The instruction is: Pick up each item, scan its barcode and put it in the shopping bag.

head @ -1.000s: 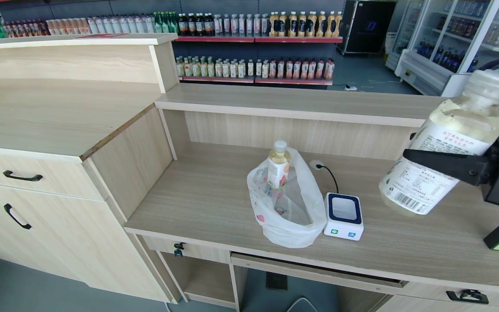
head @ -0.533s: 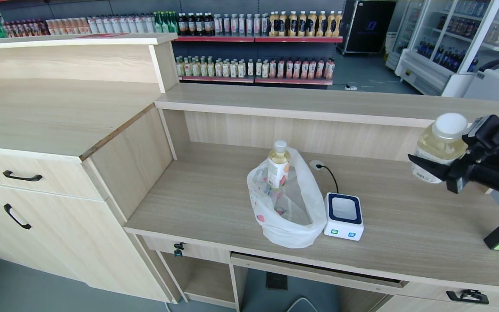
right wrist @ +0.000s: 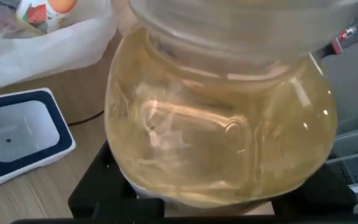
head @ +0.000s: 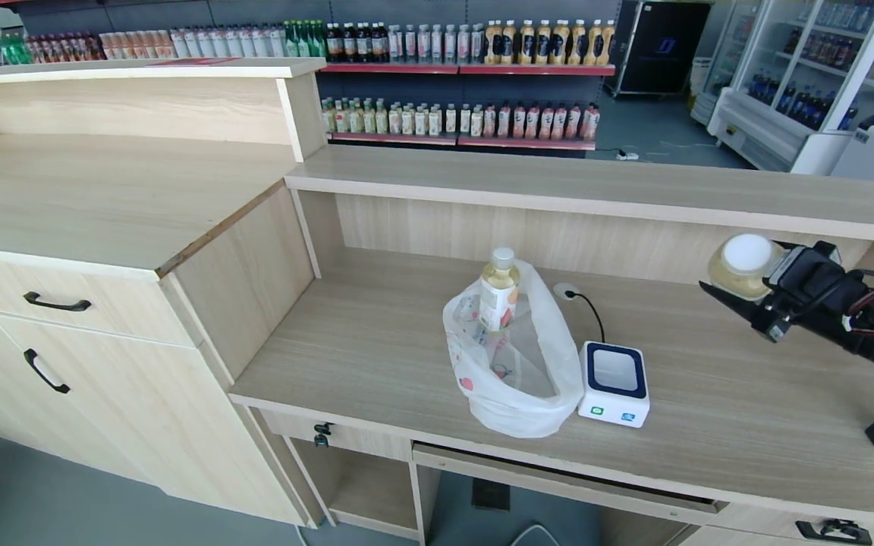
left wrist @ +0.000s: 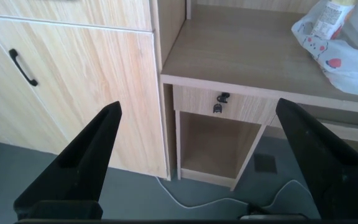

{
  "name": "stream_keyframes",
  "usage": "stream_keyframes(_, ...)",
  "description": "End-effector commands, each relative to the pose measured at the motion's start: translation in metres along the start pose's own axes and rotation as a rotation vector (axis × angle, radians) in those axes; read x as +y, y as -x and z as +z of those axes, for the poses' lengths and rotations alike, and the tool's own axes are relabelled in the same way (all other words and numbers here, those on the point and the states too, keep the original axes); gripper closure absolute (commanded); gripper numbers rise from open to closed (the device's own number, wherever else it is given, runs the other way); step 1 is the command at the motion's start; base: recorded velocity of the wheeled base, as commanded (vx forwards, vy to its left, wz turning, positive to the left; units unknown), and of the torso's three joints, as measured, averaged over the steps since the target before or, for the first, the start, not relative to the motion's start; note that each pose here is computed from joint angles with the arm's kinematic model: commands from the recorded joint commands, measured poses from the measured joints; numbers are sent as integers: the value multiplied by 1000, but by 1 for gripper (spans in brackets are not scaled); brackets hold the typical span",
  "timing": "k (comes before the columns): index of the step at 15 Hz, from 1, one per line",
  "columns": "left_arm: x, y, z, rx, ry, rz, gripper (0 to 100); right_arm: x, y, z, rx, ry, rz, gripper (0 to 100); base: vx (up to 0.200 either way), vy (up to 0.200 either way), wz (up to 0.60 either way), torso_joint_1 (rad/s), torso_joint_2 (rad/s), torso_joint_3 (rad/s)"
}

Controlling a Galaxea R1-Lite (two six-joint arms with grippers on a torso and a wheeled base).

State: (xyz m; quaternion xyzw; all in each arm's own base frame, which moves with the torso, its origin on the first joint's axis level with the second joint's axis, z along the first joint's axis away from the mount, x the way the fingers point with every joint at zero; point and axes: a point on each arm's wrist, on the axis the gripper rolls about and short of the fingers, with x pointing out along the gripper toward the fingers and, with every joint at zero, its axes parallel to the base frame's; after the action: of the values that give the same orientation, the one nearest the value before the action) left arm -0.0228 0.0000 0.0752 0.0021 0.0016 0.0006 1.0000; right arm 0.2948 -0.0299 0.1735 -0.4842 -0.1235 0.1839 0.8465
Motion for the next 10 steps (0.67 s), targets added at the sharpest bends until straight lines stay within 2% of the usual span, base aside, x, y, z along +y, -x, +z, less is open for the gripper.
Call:
stream_keyframes(1,0,0,0,0,0,0,0,12,-4,-8,-26,0,52,100,0,0,600,2,7,2)
stream_keyframes(3,0,0,0,0,1,0,0,21,-7,-16,-72,63,75,100,0,0,0,0,0,0)
stream_keyframes(5,0,0,0,0,0,0,0,34,-9,-27,-98,70,122,100,0,0,0,0,0,0)
stream_keyframes(10,0,0,0,0,0,0,0,50,-2,-53,-82,137,172,100,0,0,0,0,0,0)
